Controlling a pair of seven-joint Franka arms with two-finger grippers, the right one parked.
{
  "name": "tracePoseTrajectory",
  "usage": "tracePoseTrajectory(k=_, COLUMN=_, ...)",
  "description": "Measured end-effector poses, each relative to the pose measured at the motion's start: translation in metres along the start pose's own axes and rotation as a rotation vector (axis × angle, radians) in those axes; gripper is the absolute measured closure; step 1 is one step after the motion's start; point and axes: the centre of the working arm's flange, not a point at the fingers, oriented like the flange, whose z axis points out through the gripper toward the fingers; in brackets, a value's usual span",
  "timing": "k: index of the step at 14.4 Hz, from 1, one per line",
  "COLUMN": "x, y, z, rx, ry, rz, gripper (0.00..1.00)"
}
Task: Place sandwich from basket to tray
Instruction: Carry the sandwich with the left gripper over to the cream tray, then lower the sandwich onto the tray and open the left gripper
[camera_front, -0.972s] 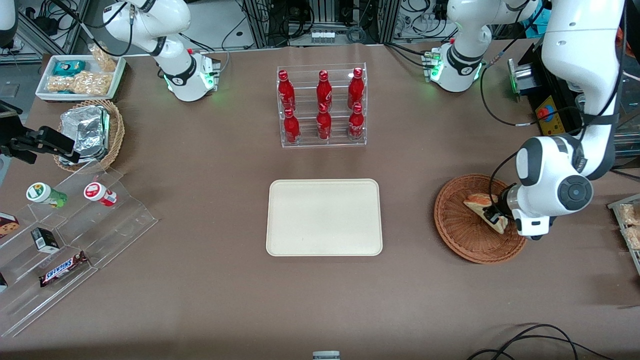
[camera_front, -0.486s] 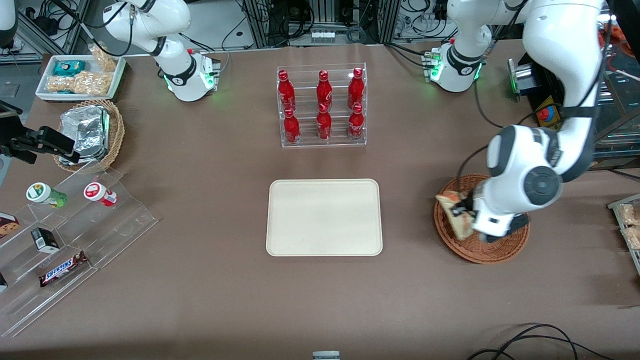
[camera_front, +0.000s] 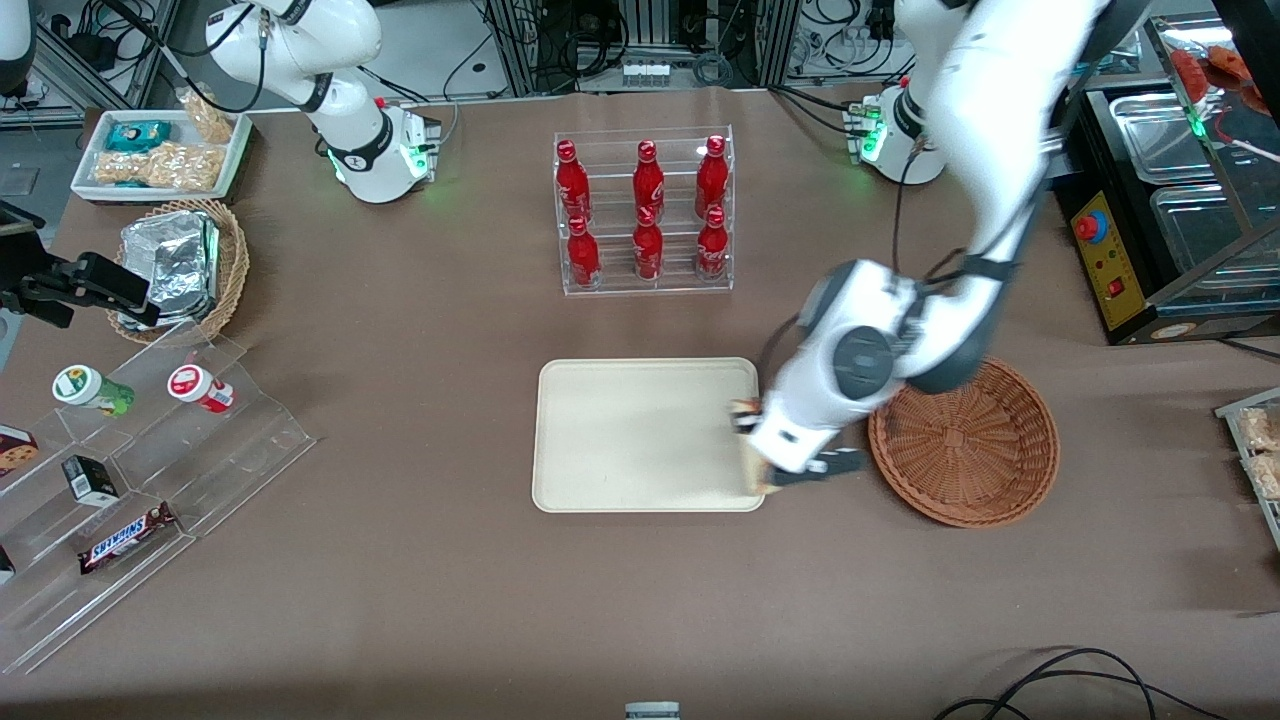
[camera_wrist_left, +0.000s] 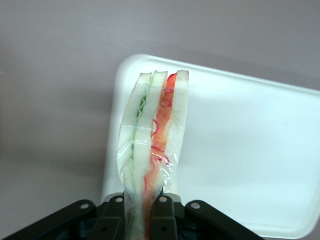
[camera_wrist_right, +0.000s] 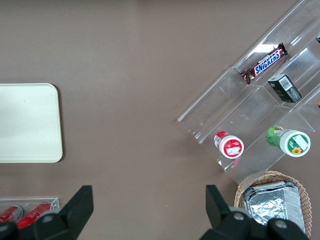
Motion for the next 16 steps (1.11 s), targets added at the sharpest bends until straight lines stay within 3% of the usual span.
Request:
tracePoseTrajectory(k=5, x=-0.043, y=0.078, z=0.044, rx=0.013, ry=0.046, rz=0.059, gripper=0.85)
tracePoseTrajectory(k=10, x=-0.055, y=0.099, z=0.085, rx=0.037, ry=0.04, rz=0.088, gripper=0.85)
tracePoseTrajectory(k=13, x=-0.053, y=0.104, z=0.082, rx=0.03, ry=0.063, rz=0.084, gripper=0.74)
tracePoseTrajectory(k=16, x=-0.049, y=0.107, z=0.026, rx=0.038, ry=0.085, rz=0.067, gripper=0.47)
